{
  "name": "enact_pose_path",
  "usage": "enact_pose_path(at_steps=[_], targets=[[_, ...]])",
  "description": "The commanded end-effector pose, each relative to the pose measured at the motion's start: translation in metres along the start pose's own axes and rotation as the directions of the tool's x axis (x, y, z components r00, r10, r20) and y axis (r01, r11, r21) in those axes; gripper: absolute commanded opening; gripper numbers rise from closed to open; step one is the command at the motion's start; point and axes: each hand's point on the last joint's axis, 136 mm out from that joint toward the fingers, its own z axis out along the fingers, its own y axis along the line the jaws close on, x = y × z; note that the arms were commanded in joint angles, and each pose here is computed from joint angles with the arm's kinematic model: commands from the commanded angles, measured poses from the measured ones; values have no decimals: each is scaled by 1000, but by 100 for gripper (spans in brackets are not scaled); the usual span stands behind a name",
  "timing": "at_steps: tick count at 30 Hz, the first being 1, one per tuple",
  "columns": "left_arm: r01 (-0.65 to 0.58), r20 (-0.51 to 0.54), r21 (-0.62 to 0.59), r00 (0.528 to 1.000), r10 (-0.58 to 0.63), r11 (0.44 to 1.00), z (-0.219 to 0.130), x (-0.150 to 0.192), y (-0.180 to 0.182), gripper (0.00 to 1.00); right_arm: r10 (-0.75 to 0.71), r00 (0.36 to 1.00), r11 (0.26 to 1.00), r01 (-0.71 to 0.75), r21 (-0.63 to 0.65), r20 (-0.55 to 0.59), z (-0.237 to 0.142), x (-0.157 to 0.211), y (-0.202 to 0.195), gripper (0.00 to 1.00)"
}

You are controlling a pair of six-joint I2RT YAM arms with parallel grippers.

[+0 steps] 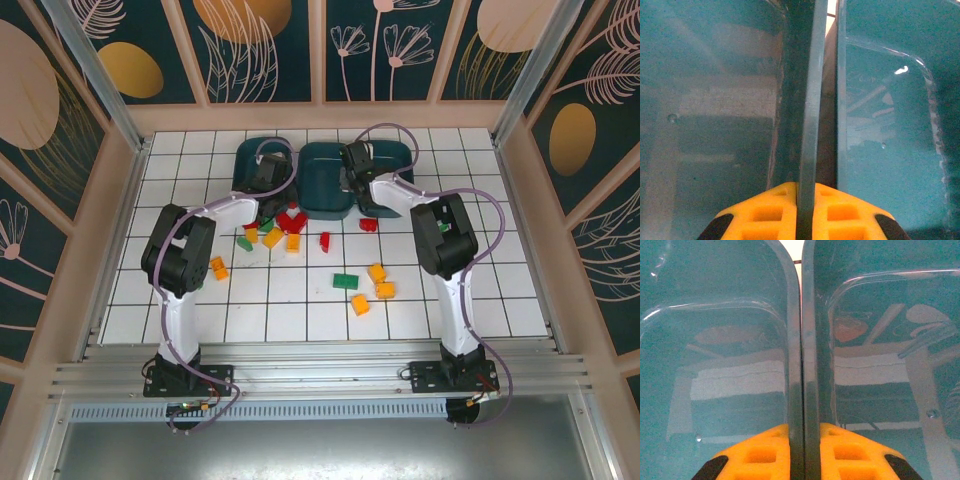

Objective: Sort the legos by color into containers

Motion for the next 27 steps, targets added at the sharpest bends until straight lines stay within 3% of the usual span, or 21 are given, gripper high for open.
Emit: enact_pose_path(at_steps=[1, 12, 19, 22, 23, 27], targets=[[-20, -83, -55, 996, 15, 998, 10, 20, 5, 0, 4, 1000, 999, -3, 40, -17, -1, 2, -19, 0], [-201, -141, -228, 975, 172, 953, 22, 16, 41, 0, -86, 995, 996, 87, 13, -54, 19, -10, -47, 0], [-170, -190, -236, 974, 127, 957, 27, 23, 78, 1, -65, 996, 997, 61, -57, -66, 15, -13, -33, 0], [-169, -189, -206, 973, 130, 964, 26, 19, 73, 15, -42, 997, 996, 36, -83, -69, 11, -16, -26, 10], [-170, -188, -206, 973, 131, 964, 26, 17, 72, 27, -36, 997, 996, 30, -89, -66, 10, -18, -24, 18], [-171, -169, -192, 976, 139, 966, 18, 6, 64, 37, -20, 999, 997, 16, -75, -49, 1, -28, -26, 24]])
